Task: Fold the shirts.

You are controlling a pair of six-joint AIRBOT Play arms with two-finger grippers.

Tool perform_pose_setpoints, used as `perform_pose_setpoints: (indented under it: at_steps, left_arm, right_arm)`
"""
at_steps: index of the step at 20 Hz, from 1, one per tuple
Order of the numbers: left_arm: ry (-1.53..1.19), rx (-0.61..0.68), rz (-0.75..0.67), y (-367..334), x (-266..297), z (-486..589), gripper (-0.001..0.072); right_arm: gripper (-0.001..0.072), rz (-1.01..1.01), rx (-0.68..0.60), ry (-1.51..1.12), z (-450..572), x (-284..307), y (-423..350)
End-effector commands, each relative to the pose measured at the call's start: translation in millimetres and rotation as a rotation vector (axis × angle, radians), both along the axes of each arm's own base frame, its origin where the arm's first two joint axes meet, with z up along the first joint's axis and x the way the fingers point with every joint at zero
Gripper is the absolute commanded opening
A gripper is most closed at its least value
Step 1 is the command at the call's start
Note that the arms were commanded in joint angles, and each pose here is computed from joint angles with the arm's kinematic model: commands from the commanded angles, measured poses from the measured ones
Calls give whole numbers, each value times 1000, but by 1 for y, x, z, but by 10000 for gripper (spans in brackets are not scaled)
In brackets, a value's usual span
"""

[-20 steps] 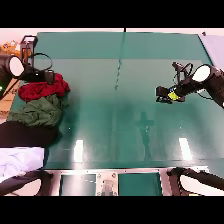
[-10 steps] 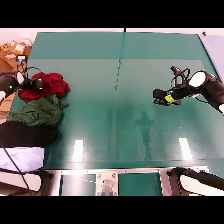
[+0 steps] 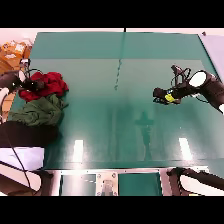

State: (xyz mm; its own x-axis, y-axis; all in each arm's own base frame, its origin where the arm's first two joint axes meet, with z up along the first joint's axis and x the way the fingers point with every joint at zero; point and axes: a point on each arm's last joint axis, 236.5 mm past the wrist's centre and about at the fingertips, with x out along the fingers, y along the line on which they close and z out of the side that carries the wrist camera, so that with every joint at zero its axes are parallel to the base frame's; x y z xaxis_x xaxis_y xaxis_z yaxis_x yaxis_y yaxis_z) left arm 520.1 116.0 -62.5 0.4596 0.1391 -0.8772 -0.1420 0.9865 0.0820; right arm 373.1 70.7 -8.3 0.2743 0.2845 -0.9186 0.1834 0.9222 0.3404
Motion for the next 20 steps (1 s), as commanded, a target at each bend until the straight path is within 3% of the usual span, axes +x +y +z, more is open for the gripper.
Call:
perform_pose_setpoints:
  at_steps: [1, 5, 8, 12, 15, 16, 17, 18, 20]
  left_arm:
    - [-46, -87, -94, -46, 26, 79, 28]
    - [-155, -163, -326, -178, 36, 192, 28]
    - [-195, -259, -547, -302, 1, 232, 28]
    - [-106, -395, -793, -435, -75, 223, 29]
    - [32, -393, -884, -487, -124, 162, 31]
    - [65, -393, -887, -496, -135, 142, 128]
    - [78, -391, -885, -499, -139, 128, 466]
    - [83, -387, -867, -496, -137, 119, 616]
    - [93, -370, -823, -472, -123, 121, 613]
  right_arm:
    - [13, -21, -6, -43, 16, 13, -15]
    - [14, -120, -7, -60, 37, 22, -59]
    - [14, -208, -8, -51, 40, 20, -95]
    - [14, -234, -16, -29, 38, 10, -121]
    - [14, -230, -19, -31, 37, 9, -123]
    - [14, -229, -18, -31, 37, 9, -123]
    - [15, -229, -18, -30, 37, 9, -123]
    - [43, -229, -19, -30, 37, 9, -123]
    - [235, -222, -15, -13, 36, 5, -121]
